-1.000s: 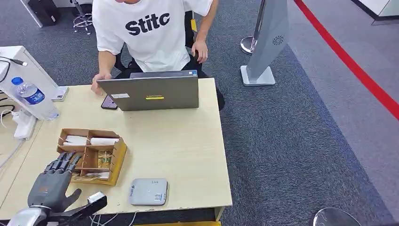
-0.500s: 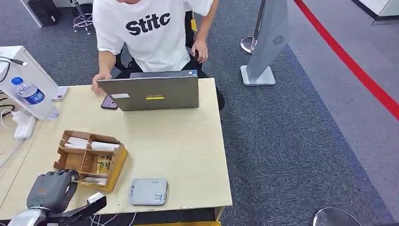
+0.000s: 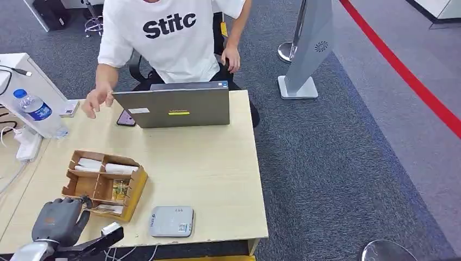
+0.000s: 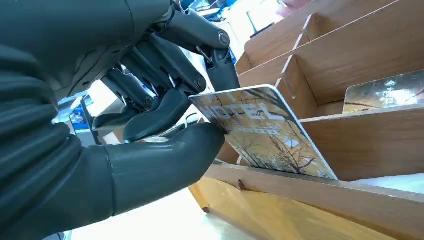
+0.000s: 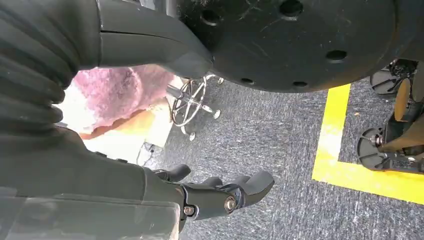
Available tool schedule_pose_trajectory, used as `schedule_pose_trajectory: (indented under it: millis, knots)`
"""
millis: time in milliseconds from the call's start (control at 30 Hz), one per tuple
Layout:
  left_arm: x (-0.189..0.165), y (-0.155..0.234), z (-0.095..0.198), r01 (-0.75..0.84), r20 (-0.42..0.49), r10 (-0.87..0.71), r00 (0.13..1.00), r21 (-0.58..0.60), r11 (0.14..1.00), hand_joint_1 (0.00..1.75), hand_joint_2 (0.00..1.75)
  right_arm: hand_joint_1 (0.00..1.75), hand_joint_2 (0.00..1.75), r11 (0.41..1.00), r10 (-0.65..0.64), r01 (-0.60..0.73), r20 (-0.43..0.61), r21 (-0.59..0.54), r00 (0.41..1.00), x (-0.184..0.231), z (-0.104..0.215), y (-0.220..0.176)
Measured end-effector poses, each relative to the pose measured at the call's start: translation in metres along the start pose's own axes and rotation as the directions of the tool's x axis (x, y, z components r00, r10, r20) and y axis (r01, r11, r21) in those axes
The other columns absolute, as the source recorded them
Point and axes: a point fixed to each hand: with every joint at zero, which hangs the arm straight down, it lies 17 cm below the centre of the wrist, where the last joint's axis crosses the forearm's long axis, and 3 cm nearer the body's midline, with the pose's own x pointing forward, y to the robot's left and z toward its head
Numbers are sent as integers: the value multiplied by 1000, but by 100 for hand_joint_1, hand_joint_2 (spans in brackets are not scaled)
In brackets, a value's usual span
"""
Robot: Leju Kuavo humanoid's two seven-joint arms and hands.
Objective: Pass the card to the sensor for recognition and then transmit it.
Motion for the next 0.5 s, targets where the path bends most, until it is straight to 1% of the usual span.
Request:
schedule_pose_trajectory:
  millis: [400, 500]
  knots:
    - [0, 0, 0, 0, 0, 0, 1000, -1, 1000, 175, 175, 0, 175, 1000, 0, 0, 0, 0, 1000, 0, 0, 0]
    - [0, 3, 0, 1, 0, -1, 1000, 16, 1000, 175, 175, 0, 175, 1000, 0, 0, 0, 0, 1000, 0, 0, 0]
